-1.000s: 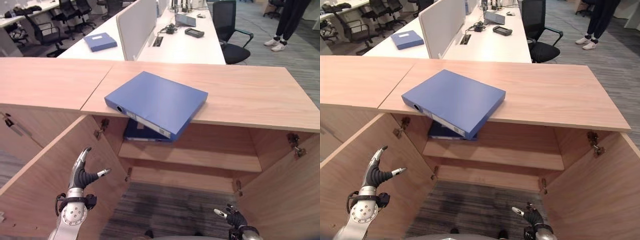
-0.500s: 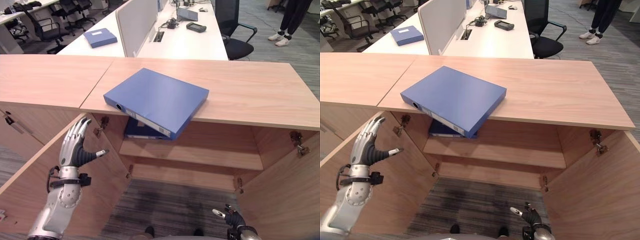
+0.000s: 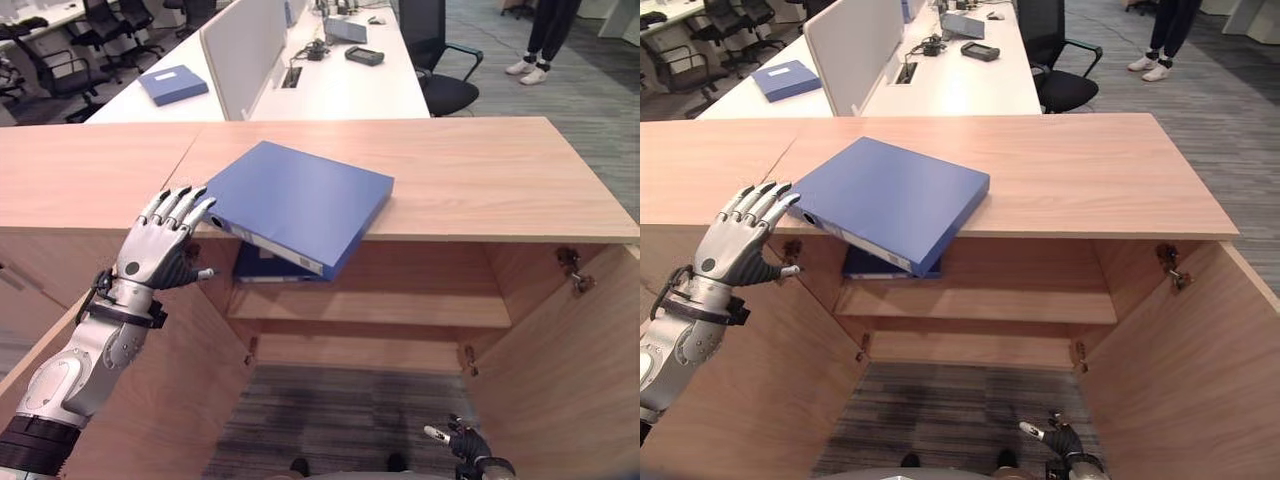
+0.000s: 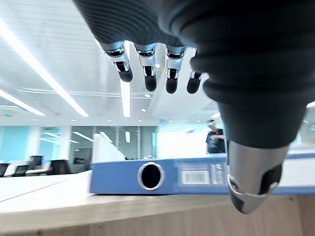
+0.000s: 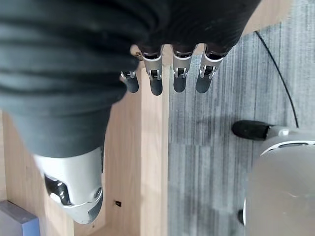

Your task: Put the empty folder in the office cabinet

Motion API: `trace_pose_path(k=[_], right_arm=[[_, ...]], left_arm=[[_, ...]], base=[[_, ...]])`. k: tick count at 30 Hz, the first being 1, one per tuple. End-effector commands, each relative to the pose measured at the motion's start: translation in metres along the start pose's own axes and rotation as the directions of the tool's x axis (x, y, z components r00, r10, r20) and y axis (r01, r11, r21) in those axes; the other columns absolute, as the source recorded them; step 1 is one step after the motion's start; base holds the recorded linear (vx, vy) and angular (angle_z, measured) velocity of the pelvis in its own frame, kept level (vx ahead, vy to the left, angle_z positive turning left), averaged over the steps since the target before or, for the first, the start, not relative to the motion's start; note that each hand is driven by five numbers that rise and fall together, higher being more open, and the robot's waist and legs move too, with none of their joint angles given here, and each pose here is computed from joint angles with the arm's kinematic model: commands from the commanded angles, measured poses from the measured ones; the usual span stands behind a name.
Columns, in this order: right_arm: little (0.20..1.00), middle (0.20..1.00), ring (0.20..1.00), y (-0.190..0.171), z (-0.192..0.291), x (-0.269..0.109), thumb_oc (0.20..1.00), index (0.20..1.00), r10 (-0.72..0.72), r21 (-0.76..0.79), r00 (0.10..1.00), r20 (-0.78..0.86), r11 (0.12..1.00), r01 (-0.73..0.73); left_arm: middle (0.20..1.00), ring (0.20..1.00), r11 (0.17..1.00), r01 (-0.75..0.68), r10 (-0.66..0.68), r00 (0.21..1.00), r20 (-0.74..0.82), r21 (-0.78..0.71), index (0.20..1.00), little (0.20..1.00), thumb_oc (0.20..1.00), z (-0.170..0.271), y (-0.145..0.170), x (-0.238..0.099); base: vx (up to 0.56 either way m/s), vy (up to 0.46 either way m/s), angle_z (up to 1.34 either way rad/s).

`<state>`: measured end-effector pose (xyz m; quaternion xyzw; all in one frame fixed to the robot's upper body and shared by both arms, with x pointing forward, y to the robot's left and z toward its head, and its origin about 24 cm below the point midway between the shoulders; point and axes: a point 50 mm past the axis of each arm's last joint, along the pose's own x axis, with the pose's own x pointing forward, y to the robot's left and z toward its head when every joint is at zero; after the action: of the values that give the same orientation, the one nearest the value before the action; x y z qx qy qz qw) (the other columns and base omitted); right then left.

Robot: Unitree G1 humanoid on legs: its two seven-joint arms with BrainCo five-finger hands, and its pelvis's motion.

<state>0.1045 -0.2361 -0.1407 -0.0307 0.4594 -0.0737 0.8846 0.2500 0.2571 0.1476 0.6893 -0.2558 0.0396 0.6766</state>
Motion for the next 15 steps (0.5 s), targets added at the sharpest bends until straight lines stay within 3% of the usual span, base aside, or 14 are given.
trace_pose_path(k=[1,15], right_arm=[[1.0,1.0,1.0,0.003,0.026,0.008,1.0,1.0,0.01,-0.053,0.996,0.092,0.999,-0.005],[1.0,1.0,1.0,0.003,0.02,0.009,1.0,1.0,-0.005,-0.037,0.998,0.064,0.999,0.007]], left_arm=[[1.0,1.0,0.993,-0.096,0.09,0.992,0.088,0.066,1.0,1.0,1.0,0.005,0.022,0.024],[1.0,1.0,0.995,-0.052,0.036,0.984,0.174,0.087,1.0,1.0,1.0,0.019,0.015,0.04]], base=[[0.0,0.0,0.0],[0.0,0.0,0.0]])
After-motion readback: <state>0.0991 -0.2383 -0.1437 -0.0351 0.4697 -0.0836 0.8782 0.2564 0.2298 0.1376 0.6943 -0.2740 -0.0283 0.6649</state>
